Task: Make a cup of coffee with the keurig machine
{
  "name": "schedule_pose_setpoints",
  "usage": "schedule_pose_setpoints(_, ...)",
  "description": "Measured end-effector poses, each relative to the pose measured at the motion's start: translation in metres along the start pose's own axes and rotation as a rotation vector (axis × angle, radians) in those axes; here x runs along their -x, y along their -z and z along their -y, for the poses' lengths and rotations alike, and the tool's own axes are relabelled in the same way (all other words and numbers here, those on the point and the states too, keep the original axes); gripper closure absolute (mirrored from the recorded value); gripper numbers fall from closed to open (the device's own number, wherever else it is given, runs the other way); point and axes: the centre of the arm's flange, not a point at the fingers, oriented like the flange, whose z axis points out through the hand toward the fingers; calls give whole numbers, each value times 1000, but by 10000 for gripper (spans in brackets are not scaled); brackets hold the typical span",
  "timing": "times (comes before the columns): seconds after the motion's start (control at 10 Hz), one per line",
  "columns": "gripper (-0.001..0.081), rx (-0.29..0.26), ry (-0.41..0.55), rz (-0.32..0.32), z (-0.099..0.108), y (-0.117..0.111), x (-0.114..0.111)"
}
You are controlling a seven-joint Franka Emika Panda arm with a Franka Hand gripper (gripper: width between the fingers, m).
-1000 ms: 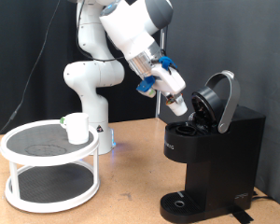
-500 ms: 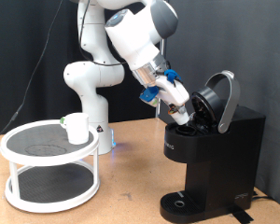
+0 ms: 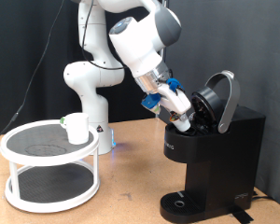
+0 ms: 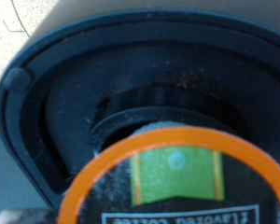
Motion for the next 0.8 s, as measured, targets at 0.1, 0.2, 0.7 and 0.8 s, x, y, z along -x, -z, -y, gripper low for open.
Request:
schedule_pose_setpoints(0.1, 421, 2, 1, -2, -1, -2, 0)
schedule_pose_setpoints(0.2, 421, 4, 2, -5, -1, -4, 1)
schedule_pose_setpoints(0.7, 217, 0, -8, -21, 3, -15, -3)
schedule_pose_setpoints(0.8, 217, 2, -12, -26, 4, -19, -5)
